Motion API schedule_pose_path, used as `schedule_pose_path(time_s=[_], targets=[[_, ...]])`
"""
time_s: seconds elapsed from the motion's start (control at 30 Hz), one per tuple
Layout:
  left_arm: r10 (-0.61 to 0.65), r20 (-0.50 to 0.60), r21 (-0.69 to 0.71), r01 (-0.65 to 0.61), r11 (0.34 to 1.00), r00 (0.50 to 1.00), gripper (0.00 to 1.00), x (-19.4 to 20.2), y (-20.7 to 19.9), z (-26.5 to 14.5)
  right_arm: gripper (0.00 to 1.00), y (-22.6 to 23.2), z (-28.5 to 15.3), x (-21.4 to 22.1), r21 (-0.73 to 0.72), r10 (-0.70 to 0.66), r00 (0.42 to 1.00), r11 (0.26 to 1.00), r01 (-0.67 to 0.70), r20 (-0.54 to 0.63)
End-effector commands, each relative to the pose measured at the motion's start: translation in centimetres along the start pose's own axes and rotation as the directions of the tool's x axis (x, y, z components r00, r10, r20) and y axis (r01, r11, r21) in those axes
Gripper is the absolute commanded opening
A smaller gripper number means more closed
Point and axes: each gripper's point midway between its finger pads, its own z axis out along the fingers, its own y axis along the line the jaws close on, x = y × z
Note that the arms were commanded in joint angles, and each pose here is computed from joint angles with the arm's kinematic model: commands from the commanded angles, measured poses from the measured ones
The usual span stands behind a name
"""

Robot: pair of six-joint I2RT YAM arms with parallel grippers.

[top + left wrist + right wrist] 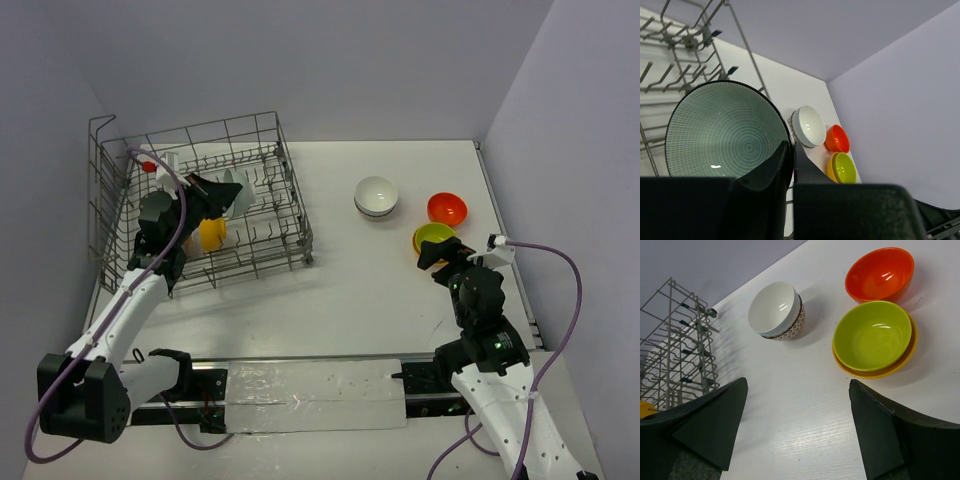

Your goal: Load the bowls into the dish rack

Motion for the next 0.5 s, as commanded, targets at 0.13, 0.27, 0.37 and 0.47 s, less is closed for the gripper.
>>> schedule_pose_path(time_s=[0.13, 0.27, 0.37, 0.47], targets=[[-0.103, 0.052, 0.162, 0.094, 0.982, 0.993, 0.0, -1.3, -0.7, -0.2, 0.89, 0.7, 0.2, -0.5, -0.03, -0.006, 1.0, 1.0, 0.006, 0.017], [-0.111, 0.044, 0.143, 0.104, 0.984, 0.993, 0.0, -0.7, 0.4, 0.1, 0.89, 0.8, 0.4, -0.3, -0.034, -0.01, 1.0, 0.999, 0.01, 0.01], [-0.136, 0.037, 0.121, 0.131, 0.984, 0.99, 0.0, -0.3, 1.7, 0.2, 0.89, 0.9, 0.4, -0.2, -0.037, -0.011, 1.0, 0.999, 0.012, 0.005], [-0.146, 0.046, 0.095, 0.141, 0.985, 0.988, 0.0, -0.2, 2.9, 0.1, 0.89, 0.7, 0.4, -0.1, -0.034, -0.012, 1.0, 0.999, 0.013, 0.004]])
